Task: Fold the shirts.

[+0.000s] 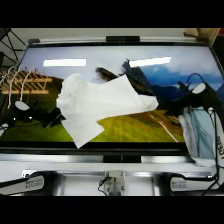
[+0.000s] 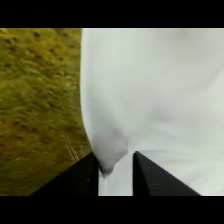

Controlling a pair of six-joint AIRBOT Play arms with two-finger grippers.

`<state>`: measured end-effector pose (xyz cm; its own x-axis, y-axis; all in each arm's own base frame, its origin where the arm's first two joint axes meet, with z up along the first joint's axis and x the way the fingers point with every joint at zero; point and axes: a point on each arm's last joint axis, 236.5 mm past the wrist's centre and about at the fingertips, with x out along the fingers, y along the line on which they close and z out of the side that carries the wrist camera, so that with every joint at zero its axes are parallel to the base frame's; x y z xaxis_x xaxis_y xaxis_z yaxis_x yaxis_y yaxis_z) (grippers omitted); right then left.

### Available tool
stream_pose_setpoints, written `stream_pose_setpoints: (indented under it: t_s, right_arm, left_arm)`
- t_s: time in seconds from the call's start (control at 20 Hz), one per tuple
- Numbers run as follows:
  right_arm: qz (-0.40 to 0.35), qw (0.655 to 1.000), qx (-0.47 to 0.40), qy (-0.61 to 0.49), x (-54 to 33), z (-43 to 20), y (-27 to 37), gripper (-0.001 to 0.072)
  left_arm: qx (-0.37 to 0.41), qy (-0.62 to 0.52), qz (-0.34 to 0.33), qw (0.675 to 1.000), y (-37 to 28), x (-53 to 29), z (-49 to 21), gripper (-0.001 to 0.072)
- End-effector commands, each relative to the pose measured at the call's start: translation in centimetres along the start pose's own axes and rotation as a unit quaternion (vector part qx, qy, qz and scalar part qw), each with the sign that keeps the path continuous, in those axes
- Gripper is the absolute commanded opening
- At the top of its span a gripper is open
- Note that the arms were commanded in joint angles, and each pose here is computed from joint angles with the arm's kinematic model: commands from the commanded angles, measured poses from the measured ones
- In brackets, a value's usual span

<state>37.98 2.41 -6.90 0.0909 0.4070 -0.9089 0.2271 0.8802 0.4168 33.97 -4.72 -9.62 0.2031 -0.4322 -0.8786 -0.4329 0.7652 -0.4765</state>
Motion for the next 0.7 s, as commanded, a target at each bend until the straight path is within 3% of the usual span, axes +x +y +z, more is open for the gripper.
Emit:
stream_pose_setpoints:
  t_s: [0.0,0.1,0.45,0.5,0.55,0.65]
  right_arm:
    - [0.000,1.000,-0.003,0.020,2.4,-0.2,0.3,0.0668]
    - [-0.004,1.000,-0.001,0.004,3.1,0.6,0.3,0.0666]
    - [-0.014,0.994,0.035,-0.098,3.0,5.5,0.1,0.0633]
    - [-0.014,0.993,0.043,-0.107,3.0,5.9,0.0,0.0541]
    - [-0.014,0.993,0.049,-0.109,3.1,6.1,-0.1,0.0507]
    - [-0.012,0.993,0.057,-0.099,3.9,5.8,-0.2,0.0503]
  left_arm:
    - [-0.004,-0.012,-0.002,1.000,0.0,0.6,0.6,0.0142]
    - [0.012,-0.011,-0.003,1.000,0.0,0.5,0.5,0.0036]
    - [0.039,0.002,-0.004,0.999,-0.1,0.4,-0.1,0.0035]
    - [0.044,0.000,-0.004,0.999,-0.2,0.4,-0.1,0.0035]
    - [0.046,-0.001,-0.005,0.999,-0.3,0.2,-0.1,0.0035]
    - [0.053,-0.008,-0.007,0.999,-0.6,-0.1,0.3,0.0035]
